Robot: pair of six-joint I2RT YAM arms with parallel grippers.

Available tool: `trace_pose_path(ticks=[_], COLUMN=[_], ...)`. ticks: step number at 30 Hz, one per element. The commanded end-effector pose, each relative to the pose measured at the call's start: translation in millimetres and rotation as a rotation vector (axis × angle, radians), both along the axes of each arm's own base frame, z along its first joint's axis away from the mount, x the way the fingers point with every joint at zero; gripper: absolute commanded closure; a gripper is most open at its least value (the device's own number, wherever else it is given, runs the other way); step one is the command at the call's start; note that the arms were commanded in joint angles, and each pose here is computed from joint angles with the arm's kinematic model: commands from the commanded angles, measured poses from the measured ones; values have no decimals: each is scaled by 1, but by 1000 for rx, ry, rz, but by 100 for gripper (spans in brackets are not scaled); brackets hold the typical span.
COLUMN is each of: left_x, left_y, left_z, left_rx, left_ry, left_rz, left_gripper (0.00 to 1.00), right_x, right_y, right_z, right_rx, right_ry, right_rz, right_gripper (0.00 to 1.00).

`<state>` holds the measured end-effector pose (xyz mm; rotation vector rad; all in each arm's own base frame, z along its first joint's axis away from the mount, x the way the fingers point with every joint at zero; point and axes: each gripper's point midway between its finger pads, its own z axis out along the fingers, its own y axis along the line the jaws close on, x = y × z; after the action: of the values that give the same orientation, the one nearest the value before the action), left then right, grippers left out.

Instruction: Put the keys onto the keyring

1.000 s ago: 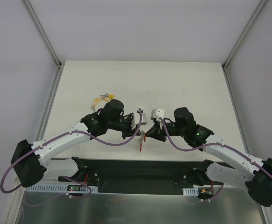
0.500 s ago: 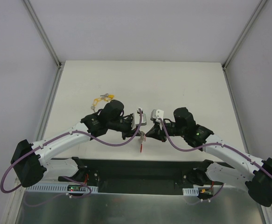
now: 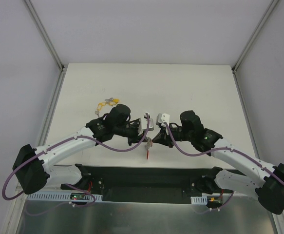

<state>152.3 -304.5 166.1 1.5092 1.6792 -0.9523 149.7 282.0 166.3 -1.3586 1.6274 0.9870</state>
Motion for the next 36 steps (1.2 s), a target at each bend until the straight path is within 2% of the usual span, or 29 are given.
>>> trace_pose_path(ticks=[1,21,30,36], left_x=[-2,-3,2,5], left_y=[-9,-13,-12,-7], left_z=[10,17,19,23], left_rx=[-21,-35,-31,-50], left_ry=[5,30,26,-10], left_rz=[-22,-16,22,41], left_gripper=[100,100,100,100], right_x=[5,-1,-1,7], right_y=[15,37,39,17], right_z=[41,51,57,47], right_rx=[97,160,179,167], right_ry=[-89,-75,-85,-82], right_rz=[42,87,71,-2], right_gripper=[99,99,87,81])
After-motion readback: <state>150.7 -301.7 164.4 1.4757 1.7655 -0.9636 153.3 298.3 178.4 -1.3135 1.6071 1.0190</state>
